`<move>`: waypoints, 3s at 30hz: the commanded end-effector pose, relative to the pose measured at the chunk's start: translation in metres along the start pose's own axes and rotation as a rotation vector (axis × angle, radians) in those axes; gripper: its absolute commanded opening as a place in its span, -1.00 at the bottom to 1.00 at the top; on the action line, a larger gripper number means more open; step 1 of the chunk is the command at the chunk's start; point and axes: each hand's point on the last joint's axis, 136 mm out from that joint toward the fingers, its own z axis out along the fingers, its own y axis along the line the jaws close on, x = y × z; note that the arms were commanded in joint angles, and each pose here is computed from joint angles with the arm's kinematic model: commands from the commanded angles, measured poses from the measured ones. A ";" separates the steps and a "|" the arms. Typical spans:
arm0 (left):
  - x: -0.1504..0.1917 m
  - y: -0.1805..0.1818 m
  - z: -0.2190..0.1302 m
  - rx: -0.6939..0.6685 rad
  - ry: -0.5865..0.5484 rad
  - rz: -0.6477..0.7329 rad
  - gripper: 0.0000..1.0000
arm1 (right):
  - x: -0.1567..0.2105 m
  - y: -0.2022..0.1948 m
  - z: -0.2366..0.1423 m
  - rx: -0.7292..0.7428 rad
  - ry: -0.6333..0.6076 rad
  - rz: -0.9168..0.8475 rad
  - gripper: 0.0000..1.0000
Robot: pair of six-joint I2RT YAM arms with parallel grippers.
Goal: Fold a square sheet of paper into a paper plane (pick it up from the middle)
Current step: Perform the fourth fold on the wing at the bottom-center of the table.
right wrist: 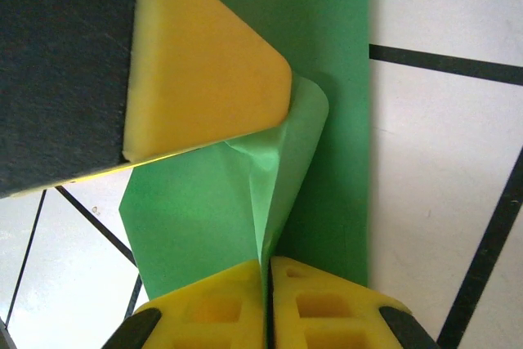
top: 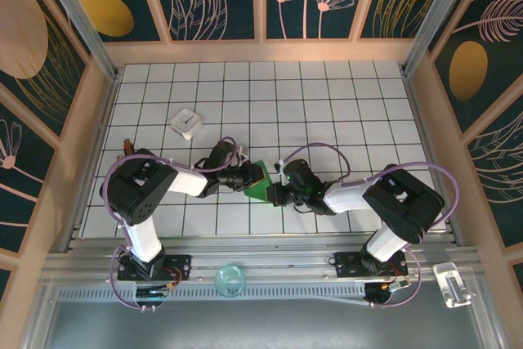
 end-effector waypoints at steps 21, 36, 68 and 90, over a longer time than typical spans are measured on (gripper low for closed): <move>-0.002 -0.031 -0.024 0.061 -0.023 0.060 -0.46 | 0.034 -0.027 0.002 0.126 0.106 0.011 -0.79; 0.010 -0.014 -0.023 0.022 0.015 0.033 -0.53 | 0.034 -0.029 0.003 0.140 0.107 0.016 -0.80; -0.010 -0.021 -0.033 0.023 -0.042 0.036 -0.50 | 0.041 -0.034 0.002 0.151 0.121 0.019 -0.91; -0.004 0.010 -0.006 -0.044 0.008 0.009 -0.52 | 0.040 -0.033 0.002 0.150 0.120 0.018 -0.90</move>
